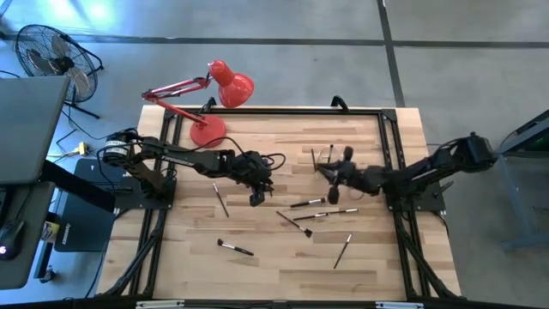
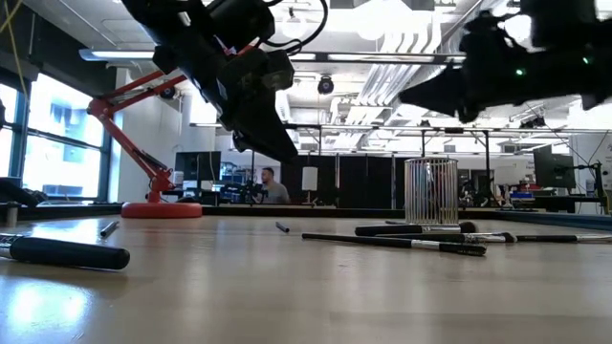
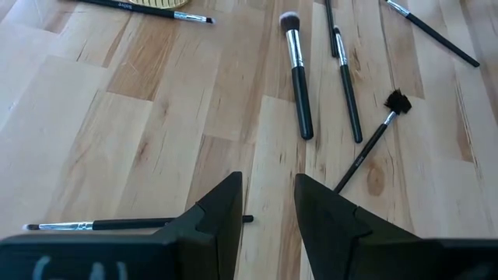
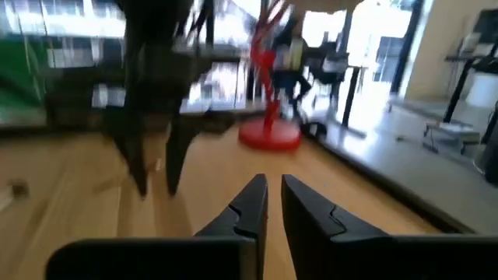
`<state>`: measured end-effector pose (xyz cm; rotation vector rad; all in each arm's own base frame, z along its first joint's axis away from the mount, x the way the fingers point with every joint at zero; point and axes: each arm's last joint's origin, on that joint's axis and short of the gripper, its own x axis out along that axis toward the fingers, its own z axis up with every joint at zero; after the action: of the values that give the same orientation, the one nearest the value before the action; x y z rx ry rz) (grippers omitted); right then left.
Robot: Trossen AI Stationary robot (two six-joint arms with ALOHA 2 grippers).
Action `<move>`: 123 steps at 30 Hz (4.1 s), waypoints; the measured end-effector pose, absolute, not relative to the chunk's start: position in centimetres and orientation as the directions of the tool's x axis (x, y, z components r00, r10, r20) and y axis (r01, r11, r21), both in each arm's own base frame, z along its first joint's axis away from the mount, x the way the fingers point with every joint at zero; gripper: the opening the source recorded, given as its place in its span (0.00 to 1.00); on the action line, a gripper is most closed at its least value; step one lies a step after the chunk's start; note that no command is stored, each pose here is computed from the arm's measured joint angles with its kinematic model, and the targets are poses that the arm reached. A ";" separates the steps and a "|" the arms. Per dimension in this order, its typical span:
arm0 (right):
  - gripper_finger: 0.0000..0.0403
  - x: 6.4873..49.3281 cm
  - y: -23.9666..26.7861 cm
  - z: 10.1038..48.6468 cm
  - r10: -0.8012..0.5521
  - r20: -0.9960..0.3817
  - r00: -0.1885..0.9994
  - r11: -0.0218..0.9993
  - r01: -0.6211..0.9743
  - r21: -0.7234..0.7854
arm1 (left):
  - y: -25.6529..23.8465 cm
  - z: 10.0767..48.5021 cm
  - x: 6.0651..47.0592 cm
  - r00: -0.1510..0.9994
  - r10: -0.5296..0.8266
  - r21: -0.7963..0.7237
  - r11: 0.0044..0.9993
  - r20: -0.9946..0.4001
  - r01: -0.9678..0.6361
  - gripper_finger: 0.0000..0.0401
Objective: Put items in baskets/containers
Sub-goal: Put the black brush into the gold holder
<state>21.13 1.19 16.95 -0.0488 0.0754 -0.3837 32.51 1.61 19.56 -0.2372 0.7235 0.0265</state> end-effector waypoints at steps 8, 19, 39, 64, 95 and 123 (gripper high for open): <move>0.07 24.9 2.3 20.5 -0.404 -0.573 0.713 0.911 0.368 -0.185 | 1.6 19.6 32.5 0.751 -0.058 -0.206 0.973 -0.657 -0.106 0.29; 0.24 26.2 3.1 18.7 -0.234 -0.894 0.382 0.968 0.179 -0.177 | 1.6 19.6 32.5 0.751 -0.058 -0.206 0.973 -0.658 -0.105 0.29; 0.33 27.2 3.8 13.9 -0.112 -0.977 0.182 0.992 0.069 -0.101 | 1.6 20.0 32.9 0.786 -0.056 -0.206 0.974 -0.616 -0.093 0.29; 0.01 29.6 4.1 22.2 -0.135 -0.985 0.110 0.988 0.085 -0.126 | -1.6 21.4 37.1 0.789 -0.005 0.039 0.999 -0.614 0.036 0.50; 0.00 31.1 4.0 27.3 -0.263 -0.941 0.215 0.965 0.083 -0.250 | -2.3 23.2 40.7 0.714 0.187 0.181 0.980 -0.675 -0.085 0.37; 0.39 28.9 3.9 26.9 -0.302 -0.953 -0.005 0.913 0.285 -0.290 | -1.7 20.9 39.2 0.595 0.191 0.179 0.981 -0.780 -0.081 0.07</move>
<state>28.88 3.91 26.95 -0.0135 1.5060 -0.4621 39.16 -1.71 20.89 0.1294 0.9204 0.1586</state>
